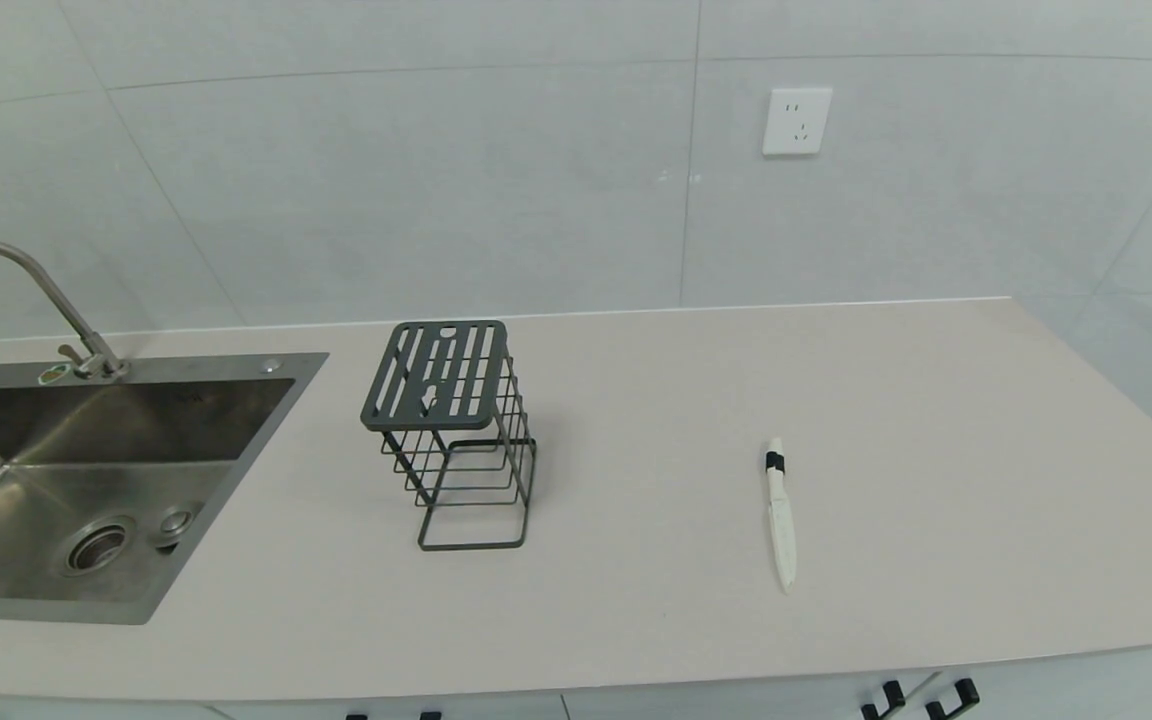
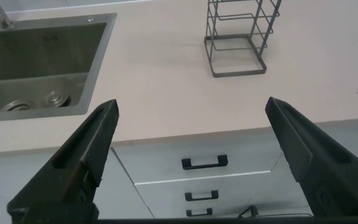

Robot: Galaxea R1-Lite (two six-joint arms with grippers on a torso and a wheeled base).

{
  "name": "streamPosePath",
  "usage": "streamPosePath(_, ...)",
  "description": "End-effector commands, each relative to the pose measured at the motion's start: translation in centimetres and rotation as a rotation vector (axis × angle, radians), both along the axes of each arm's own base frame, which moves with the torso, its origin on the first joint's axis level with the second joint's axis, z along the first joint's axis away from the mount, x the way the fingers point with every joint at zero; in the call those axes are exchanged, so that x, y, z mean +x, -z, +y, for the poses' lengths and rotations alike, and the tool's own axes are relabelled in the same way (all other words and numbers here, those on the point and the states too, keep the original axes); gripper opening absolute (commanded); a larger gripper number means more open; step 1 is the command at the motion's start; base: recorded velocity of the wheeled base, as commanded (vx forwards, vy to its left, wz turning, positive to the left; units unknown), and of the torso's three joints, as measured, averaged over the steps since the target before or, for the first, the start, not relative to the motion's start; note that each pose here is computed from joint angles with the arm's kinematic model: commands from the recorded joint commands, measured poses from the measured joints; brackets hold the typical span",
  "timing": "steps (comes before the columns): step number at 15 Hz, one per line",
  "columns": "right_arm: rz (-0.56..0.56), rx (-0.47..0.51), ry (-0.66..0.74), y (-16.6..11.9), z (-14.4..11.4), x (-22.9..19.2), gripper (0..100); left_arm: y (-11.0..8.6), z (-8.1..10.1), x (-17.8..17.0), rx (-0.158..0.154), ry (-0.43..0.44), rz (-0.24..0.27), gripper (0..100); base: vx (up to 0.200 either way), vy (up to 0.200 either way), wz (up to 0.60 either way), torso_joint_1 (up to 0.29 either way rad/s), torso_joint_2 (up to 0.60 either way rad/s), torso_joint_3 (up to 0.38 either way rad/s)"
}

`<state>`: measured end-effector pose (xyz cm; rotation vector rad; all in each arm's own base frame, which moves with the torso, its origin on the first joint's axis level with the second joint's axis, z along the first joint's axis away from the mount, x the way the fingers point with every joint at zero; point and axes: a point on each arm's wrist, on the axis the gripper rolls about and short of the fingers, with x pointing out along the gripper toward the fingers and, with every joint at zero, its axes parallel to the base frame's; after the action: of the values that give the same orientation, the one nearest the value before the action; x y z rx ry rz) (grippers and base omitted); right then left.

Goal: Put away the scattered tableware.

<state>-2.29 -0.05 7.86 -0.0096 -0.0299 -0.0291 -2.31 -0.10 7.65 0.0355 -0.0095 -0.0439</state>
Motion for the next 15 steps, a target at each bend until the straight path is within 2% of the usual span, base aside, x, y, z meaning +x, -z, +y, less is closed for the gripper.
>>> streamPosePath(1, -0.001, -0.001, 0.000, -0.01, 0.00, 0.00, 100, 0.00, 0.00, 0.01, 0.000, -0.001, 0.001, 100, 0.000, 0.000, 0.00, 0.000, 0.00, 0.000)
streamPosePath(4, -0.001, -0.002, 0.000, -0.01, 0.00, 0.00, 100, 0.00, 0.00, 0.01, 0.001, 0.000, 0.001, 100, 0.000, 0.000, 0.00, 0.000, 0.00, 0.000)
streamPosePath(9, -0.001, -0.004, 0.000, -0.01, 0.00, 0.00, 100, 0.03, 0.02, 0.01, -0.020, -0.007, 0.005, 100, 0.000, 0.000, 0.00, 0.000, 0.00, 0.000)
streamPosePath(15, -0.001, -0.004, 0.000, -0.01, 0.00, 0.00, 100, 0.03, 0.02, 0.01, -0.020, -0.007, 0.005, 100, 0.000, 0.000, 0.00, 0.021, 0.00, 0.023)
